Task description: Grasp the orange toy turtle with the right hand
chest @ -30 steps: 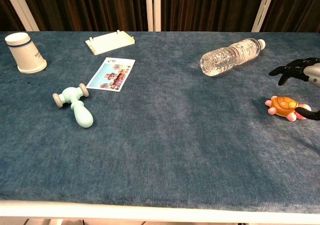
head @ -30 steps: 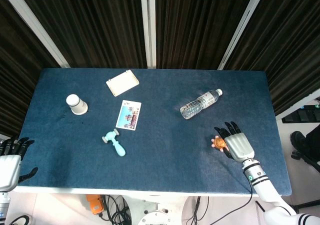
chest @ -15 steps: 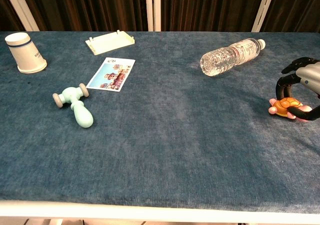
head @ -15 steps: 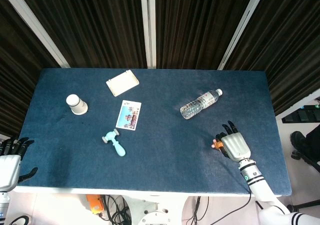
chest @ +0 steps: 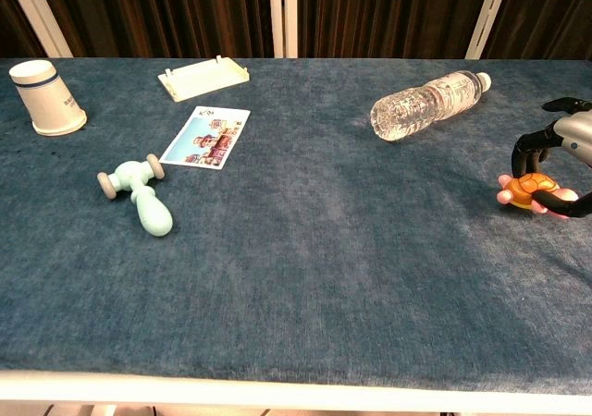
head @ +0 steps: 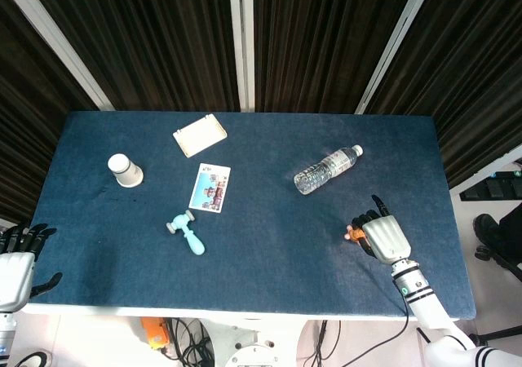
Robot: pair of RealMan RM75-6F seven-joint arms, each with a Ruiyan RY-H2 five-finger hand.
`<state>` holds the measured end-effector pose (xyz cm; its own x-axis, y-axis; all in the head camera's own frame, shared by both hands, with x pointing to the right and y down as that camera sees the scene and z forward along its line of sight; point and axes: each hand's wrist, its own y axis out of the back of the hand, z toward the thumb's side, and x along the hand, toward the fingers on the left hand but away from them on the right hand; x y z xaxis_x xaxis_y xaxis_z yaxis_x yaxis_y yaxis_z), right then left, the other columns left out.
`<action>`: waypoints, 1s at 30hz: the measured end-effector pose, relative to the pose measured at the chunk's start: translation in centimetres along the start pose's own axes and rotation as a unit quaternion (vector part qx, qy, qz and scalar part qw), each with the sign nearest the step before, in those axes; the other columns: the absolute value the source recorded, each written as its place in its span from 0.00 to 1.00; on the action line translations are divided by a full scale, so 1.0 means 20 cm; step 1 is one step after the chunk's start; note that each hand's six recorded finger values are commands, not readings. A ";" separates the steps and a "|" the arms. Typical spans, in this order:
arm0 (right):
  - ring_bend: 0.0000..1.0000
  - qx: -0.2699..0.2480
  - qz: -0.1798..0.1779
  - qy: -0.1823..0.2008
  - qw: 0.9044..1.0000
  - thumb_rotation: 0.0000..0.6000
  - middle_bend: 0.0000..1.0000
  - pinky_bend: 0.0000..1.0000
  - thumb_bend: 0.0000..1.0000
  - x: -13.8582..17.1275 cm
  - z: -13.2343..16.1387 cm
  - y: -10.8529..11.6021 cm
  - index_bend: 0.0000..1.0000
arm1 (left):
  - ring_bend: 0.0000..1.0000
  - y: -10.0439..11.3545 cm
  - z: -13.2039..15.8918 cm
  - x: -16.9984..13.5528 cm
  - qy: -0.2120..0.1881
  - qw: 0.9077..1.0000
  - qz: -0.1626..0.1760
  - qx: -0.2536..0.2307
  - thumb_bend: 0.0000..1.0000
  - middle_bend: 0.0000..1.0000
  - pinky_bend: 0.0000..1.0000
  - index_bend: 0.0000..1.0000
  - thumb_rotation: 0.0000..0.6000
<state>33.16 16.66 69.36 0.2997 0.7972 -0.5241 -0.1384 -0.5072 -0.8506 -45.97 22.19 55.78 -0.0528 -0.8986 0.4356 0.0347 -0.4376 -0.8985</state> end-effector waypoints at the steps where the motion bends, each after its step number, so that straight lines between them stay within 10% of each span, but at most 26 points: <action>1: 0.09 0.000 0.004 -0.001 1.000 1.00 0.34 0.00 0.31 0.00 0.00 0.00 0.32 | 0.00 0.00 0.00 0.00 0.000 1.000 0.000 0.000 0.16 0.13 0.10 0.21 1.00; 16: 0.04 -0.001 0.031 -0.009 0.999 1.00 0.34 0.00 0.27 0.02 -0.04 0.00 0.24 | 0.00 -0.01 0.00 0.00 0.002 1.000 -0.003 0.001 0.16 0.13 0.10 0.21 1.00; 26: 0.37 0.004 0.030 -0.006 1.000 1.00 0.86 0.00 0.42 0.00 -0.01 -0.04 0.93 | 0.00 -0.01 -0.01 0.00 0.004 1.000 -0.006 0.000 0.16 0.13 0.10 0.21 1.00; 30: 0.44 0.004 -0.004 0.002 1.000 1.00 0.96 0.00 0.48 0.00 0.01 0.00 1.00 | 0.00 -0.01 -0.01 0.00 0.005 1.000 -0.007 0.000 0.16 0.13 0.10 0.21 1.00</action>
<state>33.02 16.65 69.45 0.3050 0.7994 -0.5176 -0.1445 -0.4984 -0.8548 -46.25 22.40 56.01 -0.0627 -0.8922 0.4472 0.0333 -0.4497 -0.8926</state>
